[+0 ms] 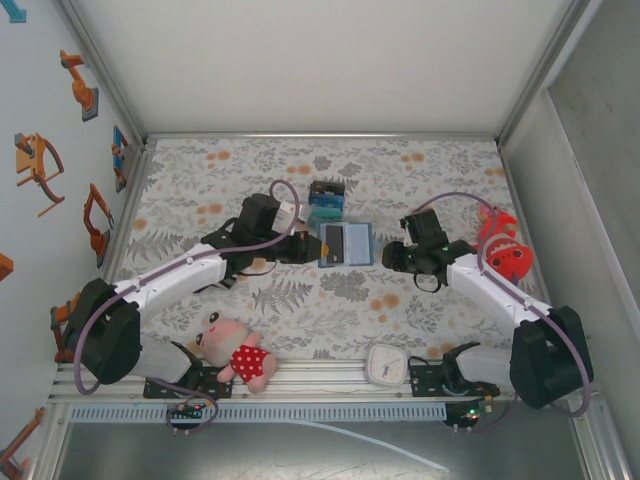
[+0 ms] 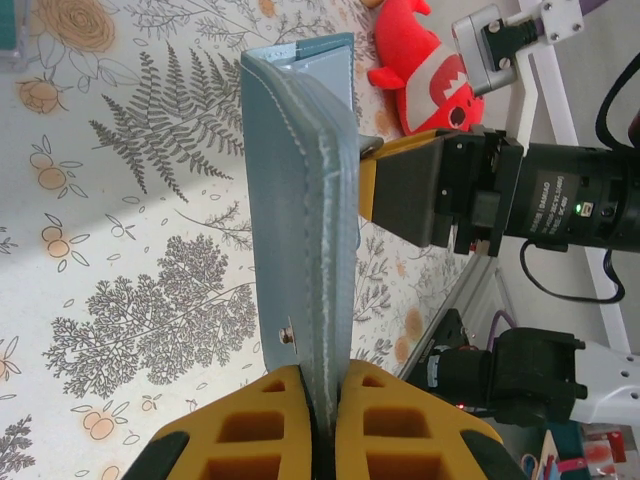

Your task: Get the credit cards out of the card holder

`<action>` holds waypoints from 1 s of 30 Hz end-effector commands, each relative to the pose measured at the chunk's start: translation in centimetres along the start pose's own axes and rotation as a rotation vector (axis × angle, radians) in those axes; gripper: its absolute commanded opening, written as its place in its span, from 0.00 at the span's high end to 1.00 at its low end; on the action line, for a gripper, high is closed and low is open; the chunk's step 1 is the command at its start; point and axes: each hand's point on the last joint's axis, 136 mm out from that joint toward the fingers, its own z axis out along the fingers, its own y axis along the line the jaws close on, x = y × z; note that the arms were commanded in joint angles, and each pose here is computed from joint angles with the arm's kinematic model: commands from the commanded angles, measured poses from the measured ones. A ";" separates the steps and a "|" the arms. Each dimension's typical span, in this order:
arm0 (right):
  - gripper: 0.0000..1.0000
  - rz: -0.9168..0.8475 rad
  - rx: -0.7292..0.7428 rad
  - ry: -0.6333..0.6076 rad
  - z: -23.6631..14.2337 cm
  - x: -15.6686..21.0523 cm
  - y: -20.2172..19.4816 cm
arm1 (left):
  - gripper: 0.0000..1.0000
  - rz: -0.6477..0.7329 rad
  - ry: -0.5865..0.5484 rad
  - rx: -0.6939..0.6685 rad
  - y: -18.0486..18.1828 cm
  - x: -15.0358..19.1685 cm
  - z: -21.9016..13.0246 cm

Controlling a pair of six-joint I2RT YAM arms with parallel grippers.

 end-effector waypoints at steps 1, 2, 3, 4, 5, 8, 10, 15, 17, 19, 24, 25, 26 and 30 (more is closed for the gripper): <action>0.64 0.016 -0.004 0.006 0.5 0.1 -0.7 | 1.00 0.006 -0.011 0.058 -0.8 -0.3 0.0; 0.65 0.024 -0.001 0.003 0.5 0.0 -1.0 | 1.00 0.002 -0.008 0.055 -0.6 -0.2 0.0; 0.67 0.033 0.001 0.001 0.5 -0.1 -1.2 | 1.00 0.000 -0.008 0.051 -0.3 -0.1 0.0; 0.67 0.043 0.002 -0.002 0.4 -0.2 -1.5 | 1.00 -0.004 -0.006 0.048 -0.1 0.0 0.1; 0.68 0.051 0.001 -0.010 0.2 -0.4 -1.7 | 1.00 -0.008 -0.002 0.042 0.3 0.1 0.1; 0.71 0.071 0.003 -0.033 -0.6 -0.9 -2.2 | 1.00 -0.024 0.025 0.005 1.7 1.0 0.7; 0.73 0.073 0.010 -0.050 -1.3 -1.2 -2.3 | 1.00 -0.036 0.039 -0.002 2.5 1.4 1.2; 0.73 0.070 -0.005 -0.095 -3.3 -2.0 -1.7 | 1.00 -0.059 0.063 0.019 3.2 1.7 2.6; 0.73 0.072 -0.024 -0.108 -3.9 -2.3 -1.3 | 1.00 -0.072 0.076 0.034 3.4 1.7 3.2; 0.73 0.074 -0.056 -0.119 -4.5 -2.5 -0.6 | 1.00 -0.089 0.091 0.050 3.6 1.9 3.9; 0.67 0.084 -0.139 -0.127 -5.3 -3.0 1.1 | 1.00 -0.129 0.131 0.047 4.7 2.9 4.9; 0.66 0.084 -0.158 -0.126 -5.4 -3.0 1.6 | 1.00 -0.135 0.139 0.041 5.0 3.1 5.1; 0.65 0.081 -0.173 -0.124 -5.4 -3.0 2.0 | 1.00 -0.142 0.147 0.034 5.4 3.4 5.2; 0.64 0.053 -0.225 -0.110 -4.9 -2.9 4.3 | 1.00 -0.158 0.164 0.030 6.2 3.8 6.0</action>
